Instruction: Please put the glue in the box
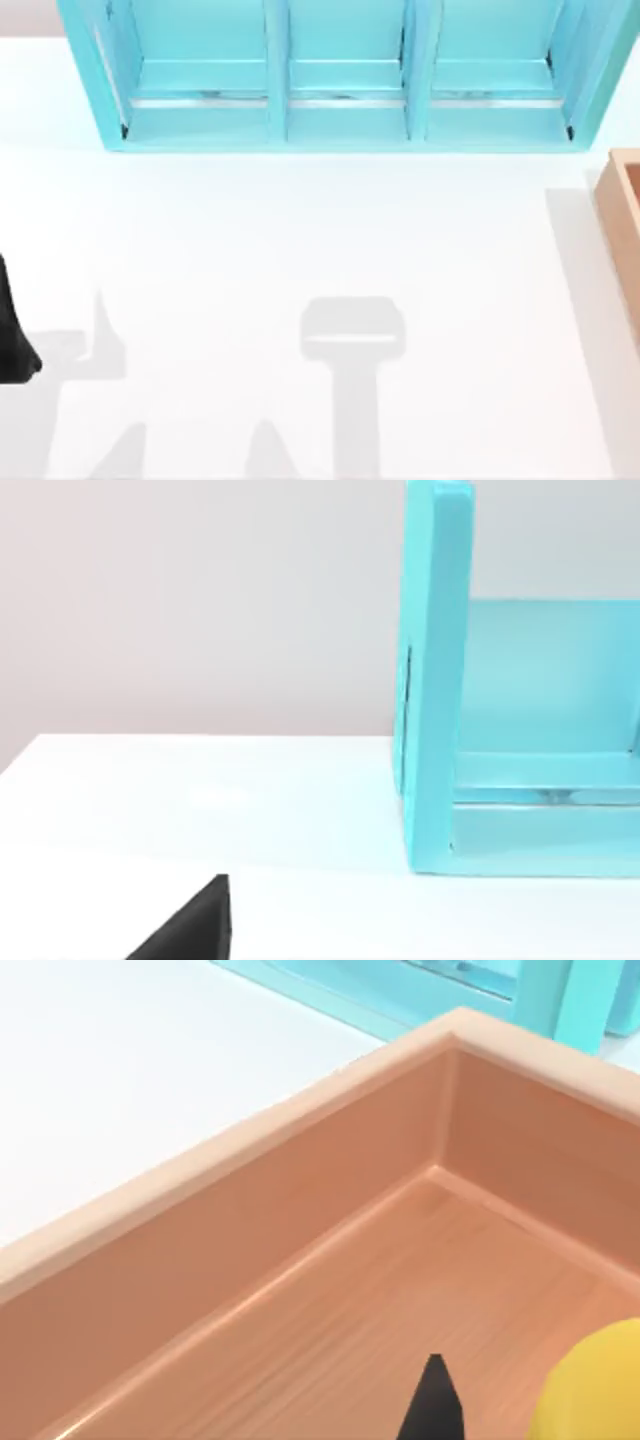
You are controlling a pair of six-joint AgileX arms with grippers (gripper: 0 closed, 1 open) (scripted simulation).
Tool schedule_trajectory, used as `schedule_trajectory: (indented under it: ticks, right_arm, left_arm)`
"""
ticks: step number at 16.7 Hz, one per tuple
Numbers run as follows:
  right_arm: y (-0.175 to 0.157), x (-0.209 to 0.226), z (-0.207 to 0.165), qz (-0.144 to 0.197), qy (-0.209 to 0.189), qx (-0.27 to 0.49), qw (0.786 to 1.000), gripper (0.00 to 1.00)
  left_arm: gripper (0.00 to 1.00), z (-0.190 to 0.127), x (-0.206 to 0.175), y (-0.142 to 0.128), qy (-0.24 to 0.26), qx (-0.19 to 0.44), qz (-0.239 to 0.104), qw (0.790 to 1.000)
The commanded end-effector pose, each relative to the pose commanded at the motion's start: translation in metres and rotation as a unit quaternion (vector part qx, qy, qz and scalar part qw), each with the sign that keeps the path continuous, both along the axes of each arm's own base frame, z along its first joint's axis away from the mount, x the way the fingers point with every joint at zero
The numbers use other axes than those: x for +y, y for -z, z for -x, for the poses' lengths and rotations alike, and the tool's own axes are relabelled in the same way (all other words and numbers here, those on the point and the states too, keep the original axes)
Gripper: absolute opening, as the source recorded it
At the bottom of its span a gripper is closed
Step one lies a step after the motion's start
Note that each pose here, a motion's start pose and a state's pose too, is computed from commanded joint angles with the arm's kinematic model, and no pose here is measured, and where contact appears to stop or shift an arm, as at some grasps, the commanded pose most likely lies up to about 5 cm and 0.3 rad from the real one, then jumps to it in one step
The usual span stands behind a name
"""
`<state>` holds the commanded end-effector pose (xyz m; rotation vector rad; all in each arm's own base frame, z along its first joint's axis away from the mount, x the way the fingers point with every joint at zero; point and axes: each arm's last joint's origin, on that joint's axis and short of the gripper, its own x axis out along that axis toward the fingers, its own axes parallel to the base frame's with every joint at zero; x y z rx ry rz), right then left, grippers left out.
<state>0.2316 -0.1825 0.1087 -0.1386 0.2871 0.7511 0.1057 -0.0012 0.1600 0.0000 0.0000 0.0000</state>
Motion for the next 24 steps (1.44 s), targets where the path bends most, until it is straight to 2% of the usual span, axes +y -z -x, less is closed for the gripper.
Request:
schedule_trajectory:
  ticks: [5, 18, 24]
  right_arm:
    - [0.0015, 0.0034, -0.0005, -0.004, -0.003, 0.002, 1.0, 0.0]
    - [0.0015, 0.0034, -0.0005, -0.004, -0.003, 0.002, 1.0, 0.98]
    - [0.0015, 0.0034, -0.0005, -0.004, -0.003, 0.002, 1.0, 1.0]
  left_arm:
    - [1.0, 0.0, 0.0, 0.0, 0.0, 0.0, 0.0, 1.0]
    - [1.0, 0.0, 0.0, 0.0, 0.0, 0.0, 0.0, 1.0]
    - [1.0, 0.0, 0.0, 0.0, 0.0, 0.0, 0.0, 1.0]
